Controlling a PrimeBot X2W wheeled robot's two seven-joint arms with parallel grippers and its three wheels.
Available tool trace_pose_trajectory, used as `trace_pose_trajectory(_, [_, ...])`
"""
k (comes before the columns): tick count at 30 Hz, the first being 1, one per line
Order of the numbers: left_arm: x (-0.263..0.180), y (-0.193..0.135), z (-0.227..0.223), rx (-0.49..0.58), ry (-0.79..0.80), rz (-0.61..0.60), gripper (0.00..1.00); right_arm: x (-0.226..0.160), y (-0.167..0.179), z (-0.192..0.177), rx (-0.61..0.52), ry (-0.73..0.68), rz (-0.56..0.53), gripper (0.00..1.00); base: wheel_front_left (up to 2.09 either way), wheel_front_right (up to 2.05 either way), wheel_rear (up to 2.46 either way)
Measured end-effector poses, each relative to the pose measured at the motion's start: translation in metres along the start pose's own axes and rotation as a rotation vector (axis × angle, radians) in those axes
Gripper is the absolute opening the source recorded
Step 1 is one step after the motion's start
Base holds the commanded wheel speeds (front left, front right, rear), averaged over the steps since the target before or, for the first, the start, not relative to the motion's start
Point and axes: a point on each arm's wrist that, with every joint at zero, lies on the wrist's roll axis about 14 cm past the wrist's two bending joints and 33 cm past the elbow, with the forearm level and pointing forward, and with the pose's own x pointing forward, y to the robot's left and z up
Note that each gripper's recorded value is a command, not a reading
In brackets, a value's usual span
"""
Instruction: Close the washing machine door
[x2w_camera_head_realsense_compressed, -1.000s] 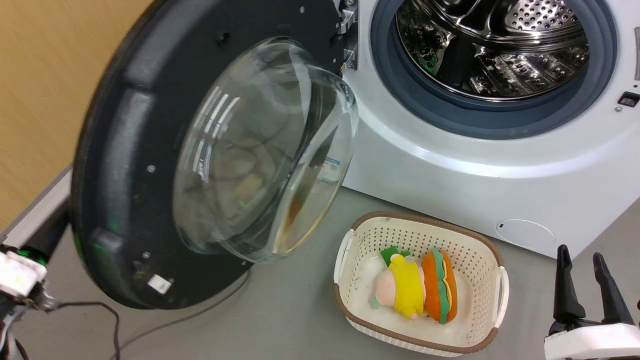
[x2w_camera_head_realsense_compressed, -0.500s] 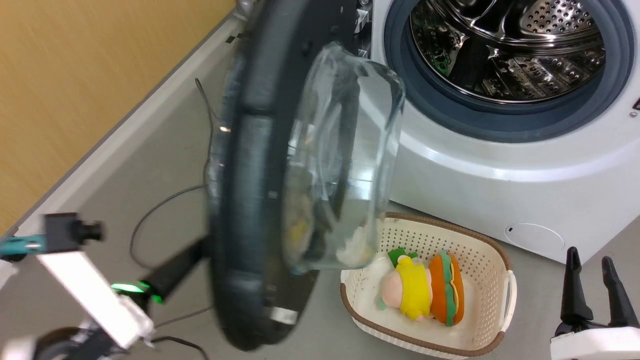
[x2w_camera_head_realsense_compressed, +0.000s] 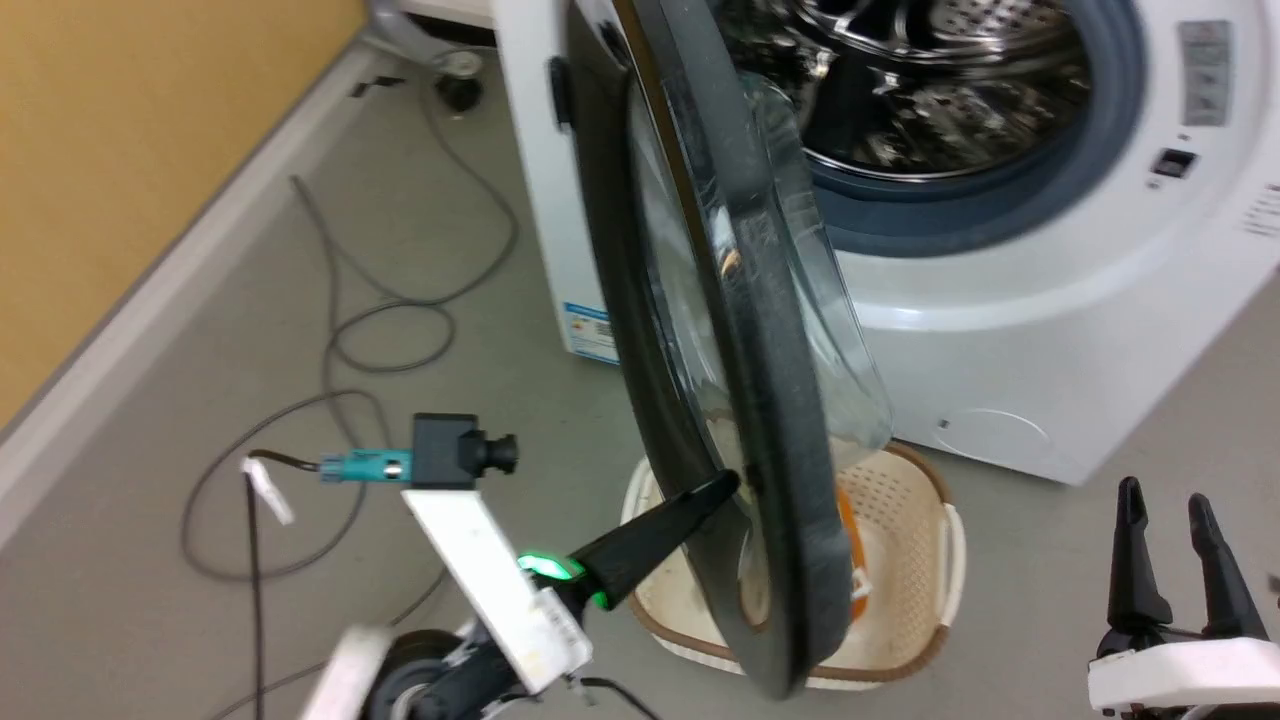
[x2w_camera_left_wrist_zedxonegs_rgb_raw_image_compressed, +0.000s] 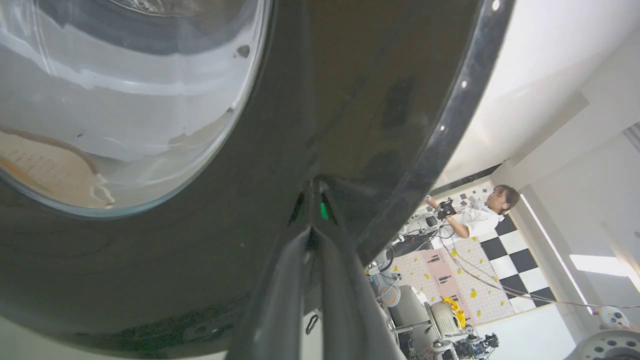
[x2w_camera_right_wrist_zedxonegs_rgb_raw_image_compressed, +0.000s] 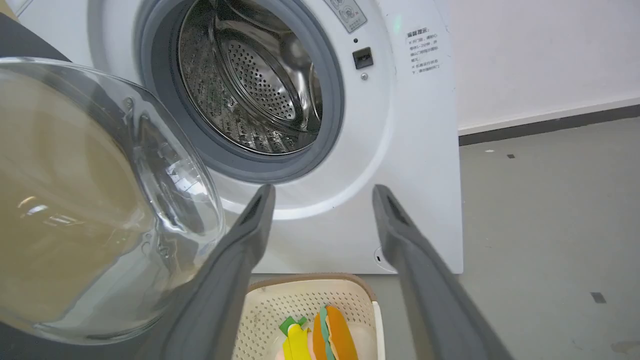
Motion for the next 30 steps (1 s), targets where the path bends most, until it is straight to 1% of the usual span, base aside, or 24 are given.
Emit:
trace_pose_trajectory(2, [0.016, 0.0, -0.008, -0.019, 0.013, -0.016, 0.0, -0.004, -0.011, 0.004, -0.003, -0.01, -0.03, 1.0, 0.0, 0.0, 0.0])
trace_pose_trajectory(6, [0.044, 0.006, -0.014, -0.022, 0.011, -0.02, 0.0, -0.014, -0.032, 0.012, -0.016, -0.029, -0.091, 1.0, 0.0, 0.0, 0.0])
trace_pose_trajectory(8, [0.051, 0.008, -0.016, -0.02, 0.009, -0.02, 0.0, -0.016, -0.037, 0.014, -0.019, -0.034, -0.106, 1.0, 0.0, 0.0, 0.0])
trace_pose_trajectory(13, [0.089, 0.012, -0.026, 0.001, 0.018, -0.033, 0.0, -0.03, -0.065, 0.022, -0.031, -0.054, -0.186, 1.0, 0.0, 0.0, 0.0])
trace_pose_trajectory(19, [0.129, 0.006, -0.048, -0.01, 0.066, -0.082, 0.0, -0.048, -0.093, 0.029, -0.045, -0.064, -0.275, 1.0, 0.0, 0.0, 0.0])
trace_pose_trajectory(25, [0.153, 0.018, -0.063, -0.024, 0.081, -0.06, 0.0, -0.06, -0.108, 0.034, -0.05, -0.076, -0.325, 1.0, 0.0, 0.0, 0.0])
trace_pose_trajectory(30, [0.157, 0.02, -0.074, 0.0, 0.094, -0.058, 0.0, -0.064, -0.111, 0.038, -0.041, -0.088, -0.338, 1.0, 0.0, 0.0, 0.0])
